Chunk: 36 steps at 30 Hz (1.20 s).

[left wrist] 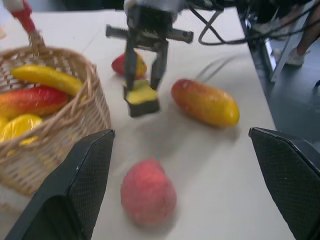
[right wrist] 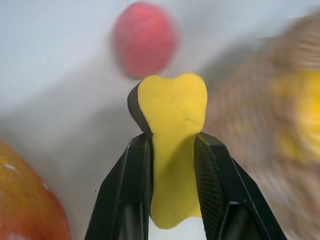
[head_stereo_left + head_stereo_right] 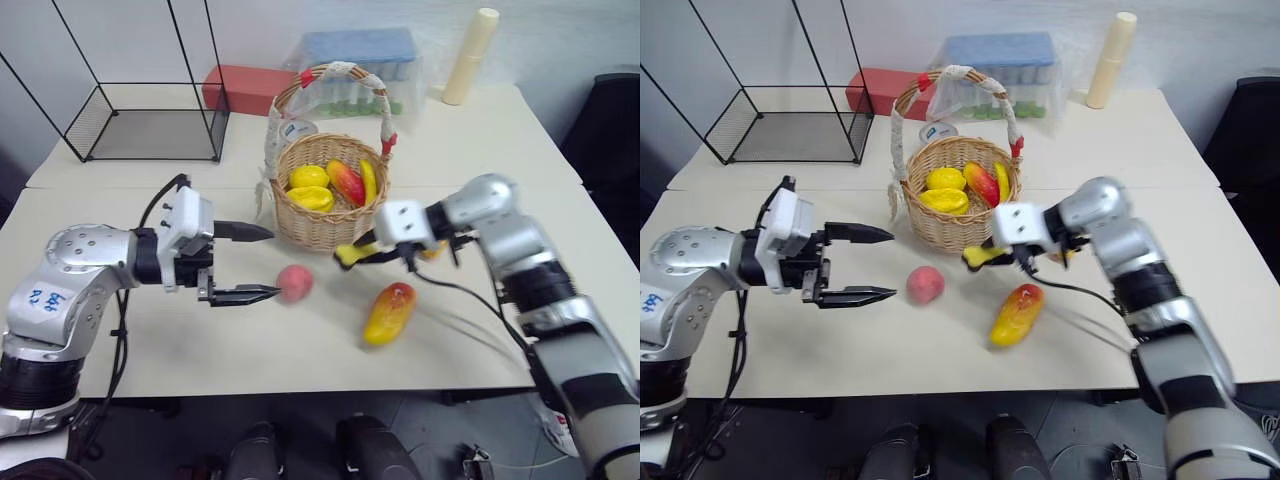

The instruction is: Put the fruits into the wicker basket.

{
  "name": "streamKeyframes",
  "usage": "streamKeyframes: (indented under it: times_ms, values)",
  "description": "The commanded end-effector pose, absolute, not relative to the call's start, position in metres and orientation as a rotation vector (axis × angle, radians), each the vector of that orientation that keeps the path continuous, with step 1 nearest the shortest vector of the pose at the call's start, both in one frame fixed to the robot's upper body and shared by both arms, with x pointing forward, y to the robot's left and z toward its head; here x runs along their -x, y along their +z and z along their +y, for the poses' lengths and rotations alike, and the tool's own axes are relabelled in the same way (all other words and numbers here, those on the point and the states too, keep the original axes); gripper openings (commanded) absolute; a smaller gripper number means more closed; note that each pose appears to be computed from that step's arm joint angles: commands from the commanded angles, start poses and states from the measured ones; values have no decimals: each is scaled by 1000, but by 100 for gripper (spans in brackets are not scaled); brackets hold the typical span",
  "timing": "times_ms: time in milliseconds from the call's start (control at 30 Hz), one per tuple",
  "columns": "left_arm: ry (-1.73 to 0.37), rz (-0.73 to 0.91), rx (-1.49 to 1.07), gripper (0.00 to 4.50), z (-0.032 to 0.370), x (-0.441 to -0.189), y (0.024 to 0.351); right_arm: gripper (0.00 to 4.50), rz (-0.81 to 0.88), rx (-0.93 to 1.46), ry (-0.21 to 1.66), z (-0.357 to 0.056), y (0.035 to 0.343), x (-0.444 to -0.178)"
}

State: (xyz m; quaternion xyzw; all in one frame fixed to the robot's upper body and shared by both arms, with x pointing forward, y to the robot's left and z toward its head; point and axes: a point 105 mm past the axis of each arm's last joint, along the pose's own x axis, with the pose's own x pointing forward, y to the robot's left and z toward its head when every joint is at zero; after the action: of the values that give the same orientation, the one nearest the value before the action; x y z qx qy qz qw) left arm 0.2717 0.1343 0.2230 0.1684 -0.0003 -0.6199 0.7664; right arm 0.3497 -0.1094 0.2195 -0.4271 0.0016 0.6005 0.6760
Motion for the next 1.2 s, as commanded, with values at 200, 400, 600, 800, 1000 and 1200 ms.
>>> streamKeyframes:
  times_ms: [200, 400, 600, 800, 1000, 1200]
  values:
    - [-1498, -129, -320, 450, 98, -261, 244, 86, 212, 818, 738, -265, 242, -299]
    - [-1548, -157, -318, 450, 89, -270, 244, 86, 384, 661, 473, -311, 170, -273]
    - [-1565, -156, -338, 450, 86, -277, 243, 244, 400, 626, 382, -313, 149, -276]
    - [-1498, -95, -318, 450, 105, -285, 236, 439, 344, 562, 382, -316, 169, -271]
    - [-1266, 87, -337, 450, 134, -295, 196, 445, 126, 247, 803, -242, 232, -233]
    - [-1072, 118, -312, 450, 128, -305, 164, 445, 110, 145, 1052, -196, 245, -201]
